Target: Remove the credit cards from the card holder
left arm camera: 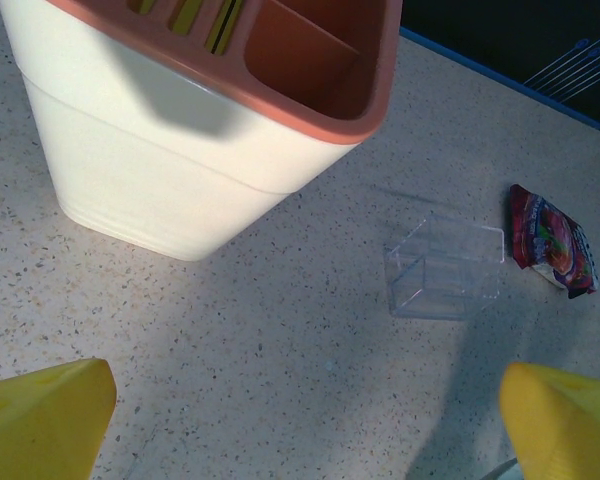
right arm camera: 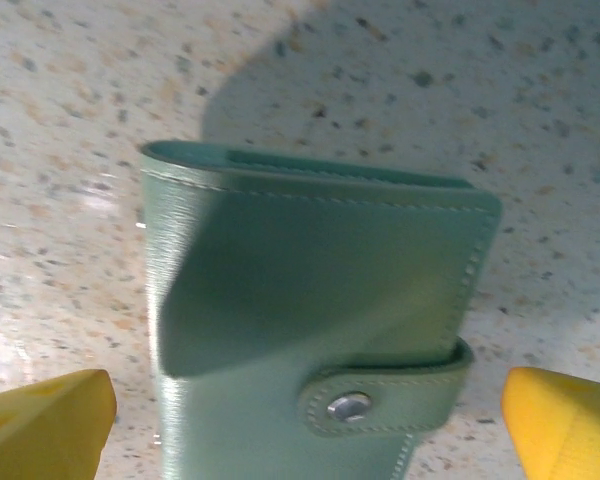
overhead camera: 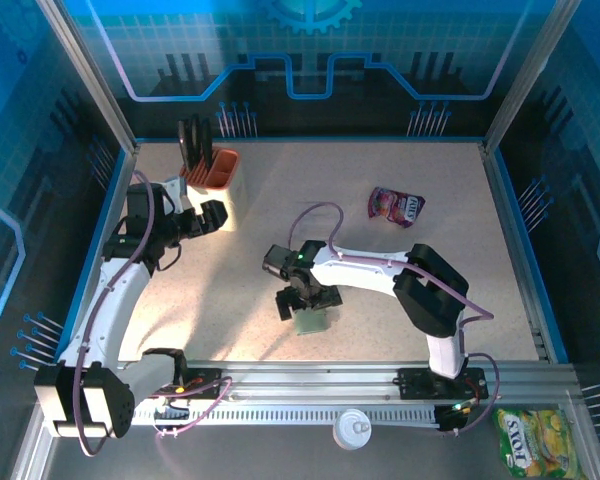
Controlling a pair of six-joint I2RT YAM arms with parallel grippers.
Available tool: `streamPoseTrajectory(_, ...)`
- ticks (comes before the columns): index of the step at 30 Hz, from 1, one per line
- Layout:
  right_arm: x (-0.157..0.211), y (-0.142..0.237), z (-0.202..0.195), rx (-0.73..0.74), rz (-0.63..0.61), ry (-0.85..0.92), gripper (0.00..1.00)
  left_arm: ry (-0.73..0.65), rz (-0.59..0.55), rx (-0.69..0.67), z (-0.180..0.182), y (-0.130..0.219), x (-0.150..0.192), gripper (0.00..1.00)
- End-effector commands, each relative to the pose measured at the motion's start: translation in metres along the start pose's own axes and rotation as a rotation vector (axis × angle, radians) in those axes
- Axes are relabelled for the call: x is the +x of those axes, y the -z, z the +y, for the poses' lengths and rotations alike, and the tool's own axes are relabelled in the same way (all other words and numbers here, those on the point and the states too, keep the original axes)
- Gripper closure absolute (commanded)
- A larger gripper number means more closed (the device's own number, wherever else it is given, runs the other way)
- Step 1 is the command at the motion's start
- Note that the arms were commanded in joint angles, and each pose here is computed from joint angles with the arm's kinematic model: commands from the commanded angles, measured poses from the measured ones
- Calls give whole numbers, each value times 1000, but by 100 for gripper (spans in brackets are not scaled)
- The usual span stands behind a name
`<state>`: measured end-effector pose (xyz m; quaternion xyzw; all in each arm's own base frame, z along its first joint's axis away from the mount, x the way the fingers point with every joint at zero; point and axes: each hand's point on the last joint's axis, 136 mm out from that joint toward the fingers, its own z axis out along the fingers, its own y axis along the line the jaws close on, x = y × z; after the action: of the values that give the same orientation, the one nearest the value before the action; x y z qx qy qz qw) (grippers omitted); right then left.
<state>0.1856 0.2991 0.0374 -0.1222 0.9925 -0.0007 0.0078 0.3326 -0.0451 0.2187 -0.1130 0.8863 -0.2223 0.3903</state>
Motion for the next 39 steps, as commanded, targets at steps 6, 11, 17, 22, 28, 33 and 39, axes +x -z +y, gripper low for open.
streamPoseTrajectory(6,15,-12,-7,33,65,-20,1,8,-3,11,-4,2,-4,1)
streamPoseTrajectory(11,13,-13,4,-24,66,-31,4,11,3,12,-4,1,-4,1)
streamPoseTrajectory(17,7,-19,3,-50,72,-68,9,9,2,12,-5,1,-4,1)
streamPoseTrajectory(22,6,-24,3,-45,85,-68,10,10,4,12,-4,1,-3,1)
streamPoseTrajectory(28,4,-25,4,-38,86,-63,12,9,3,15,-5,1,-4,1)
streamPoseTrajectory(33,1,-19,4,-37,66,-61,20,9,4,14,-5,1,-4,1)
streamPoseTrajectory(39,-12,-7,0,-38,32,-56,23,13,6,17,-5,-1,-4,1)
